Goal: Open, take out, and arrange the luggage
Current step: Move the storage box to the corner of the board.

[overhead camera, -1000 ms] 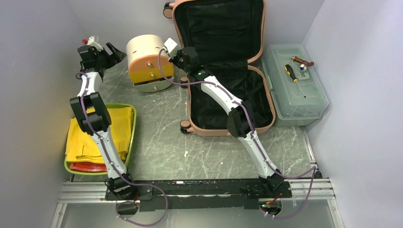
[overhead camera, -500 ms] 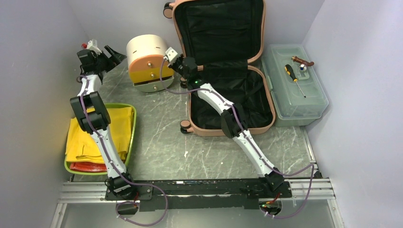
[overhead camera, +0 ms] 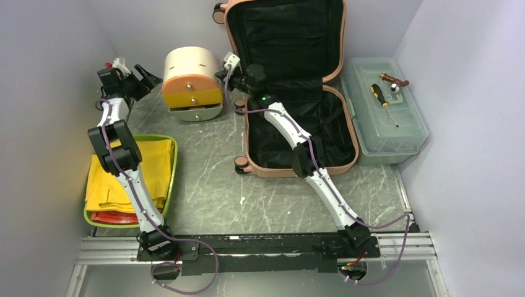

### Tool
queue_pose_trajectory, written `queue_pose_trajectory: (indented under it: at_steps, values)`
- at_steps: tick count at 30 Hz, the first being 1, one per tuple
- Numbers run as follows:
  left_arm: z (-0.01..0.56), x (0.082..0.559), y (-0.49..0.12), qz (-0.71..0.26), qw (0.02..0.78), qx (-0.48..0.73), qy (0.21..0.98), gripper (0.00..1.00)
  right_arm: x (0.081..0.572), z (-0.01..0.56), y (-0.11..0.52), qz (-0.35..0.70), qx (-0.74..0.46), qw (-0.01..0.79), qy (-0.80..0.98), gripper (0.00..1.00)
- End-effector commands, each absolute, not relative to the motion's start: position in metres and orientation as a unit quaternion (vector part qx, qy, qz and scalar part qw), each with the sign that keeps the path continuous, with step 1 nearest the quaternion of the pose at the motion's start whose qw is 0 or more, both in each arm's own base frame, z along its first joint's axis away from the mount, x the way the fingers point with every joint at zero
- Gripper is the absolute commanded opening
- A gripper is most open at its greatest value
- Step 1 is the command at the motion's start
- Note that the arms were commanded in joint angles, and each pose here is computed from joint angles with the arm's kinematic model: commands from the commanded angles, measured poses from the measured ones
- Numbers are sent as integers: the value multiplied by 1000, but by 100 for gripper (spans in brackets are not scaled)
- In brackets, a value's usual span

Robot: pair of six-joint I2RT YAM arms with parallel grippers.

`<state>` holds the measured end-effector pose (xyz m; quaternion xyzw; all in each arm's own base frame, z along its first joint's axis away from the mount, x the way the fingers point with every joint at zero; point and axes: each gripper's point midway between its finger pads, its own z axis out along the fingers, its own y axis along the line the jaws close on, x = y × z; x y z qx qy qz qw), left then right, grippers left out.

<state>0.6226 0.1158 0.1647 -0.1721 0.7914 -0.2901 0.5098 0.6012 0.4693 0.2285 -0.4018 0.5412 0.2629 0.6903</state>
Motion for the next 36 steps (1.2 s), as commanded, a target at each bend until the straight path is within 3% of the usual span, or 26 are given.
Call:
queue_pose_trajectory:
  at_steps: [1, 8, 12, 19, 26, 31, 36]
  values:
    - [202, 616, 111, -295, 526, -133, 787, 99, 496, 256, 543, 407, -476, 614, 481, 0]
    - [198, 620, 130, -293, 533, -138, 782, 99, 479, 251, 563, 403, -477, 607, 491, 0]
    - [203, 624, 129, -310, 538, -126, 774, 99, 481, 280, 557, 388, -456, 626, 499, 0]
    - [200, 625, 112, -344, 531, -101, 768, 99, 534, 344, 505, 241, -357, 725, 538, 0]
    - [174, 607, 94, -360, 495, -103, 784, 99, 594, 303, 446, 65, -278, 747, 601, 0]
    - [169, 591, 79, -368, 481, -97, 790, 99, 603, 288, 433, 133, -267, 708, 640, 0]
    - [184, 588, 81, -358, 493, -98, 787, 99, 589, 333, 425, 218, -288, 699, 617, 0]
